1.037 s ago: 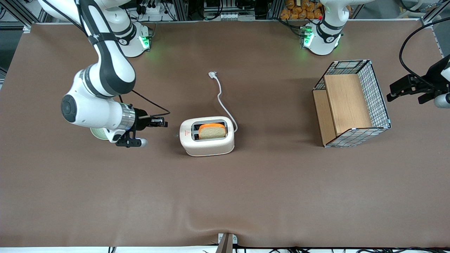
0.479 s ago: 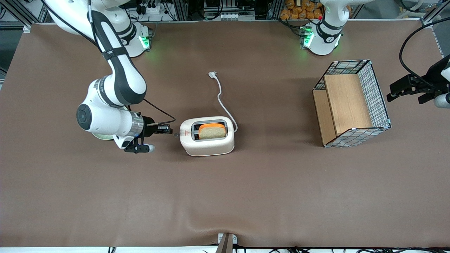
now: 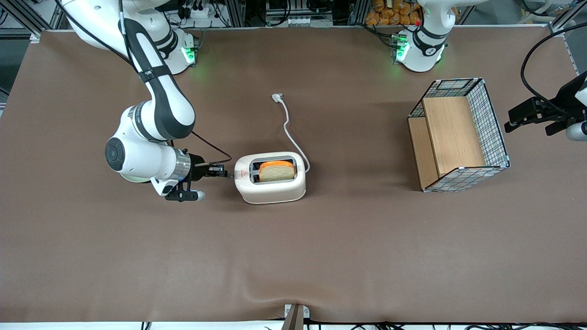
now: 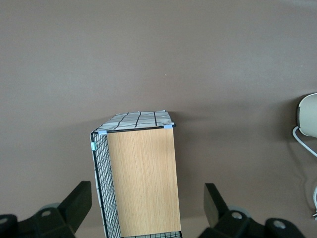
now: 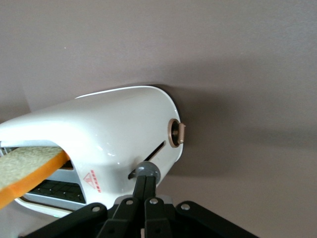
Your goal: Press toaster button with right arm
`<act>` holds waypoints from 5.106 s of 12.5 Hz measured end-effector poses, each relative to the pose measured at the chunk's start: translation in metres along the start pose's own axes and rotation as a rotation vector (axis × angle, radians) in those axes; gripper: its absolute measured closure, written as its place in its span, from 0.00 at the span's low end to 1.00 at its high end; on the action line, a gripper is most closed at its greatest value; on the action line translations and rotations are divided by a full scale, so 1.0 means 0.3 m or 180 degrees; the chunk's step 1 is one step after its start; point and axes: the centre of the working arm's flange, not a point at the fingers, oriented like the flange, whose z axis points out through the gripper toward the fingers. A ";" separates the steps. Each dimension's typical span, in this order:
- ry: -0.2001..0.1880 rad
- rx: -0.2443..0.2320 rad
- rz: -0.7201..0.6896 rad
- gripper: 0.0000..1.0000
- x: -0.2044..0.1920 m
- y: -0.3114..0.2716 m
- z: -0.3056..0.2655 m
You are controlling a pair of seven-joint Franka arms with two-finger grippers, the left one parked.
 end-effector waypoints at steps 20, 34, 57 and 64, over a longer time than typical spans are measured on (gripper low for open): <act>0.0014 0.0051 -0.0123 0.99 0.047 0.068 0.191; 0.0019 0.0076 -0.0135 0.99 0.050 0.074 0.199; 0.0021 0.0084 -0.0146 0.99 0.050 0.070 0.199; -0.0186 0.0195 -0.0216 0.92 0.077 0.035 0.108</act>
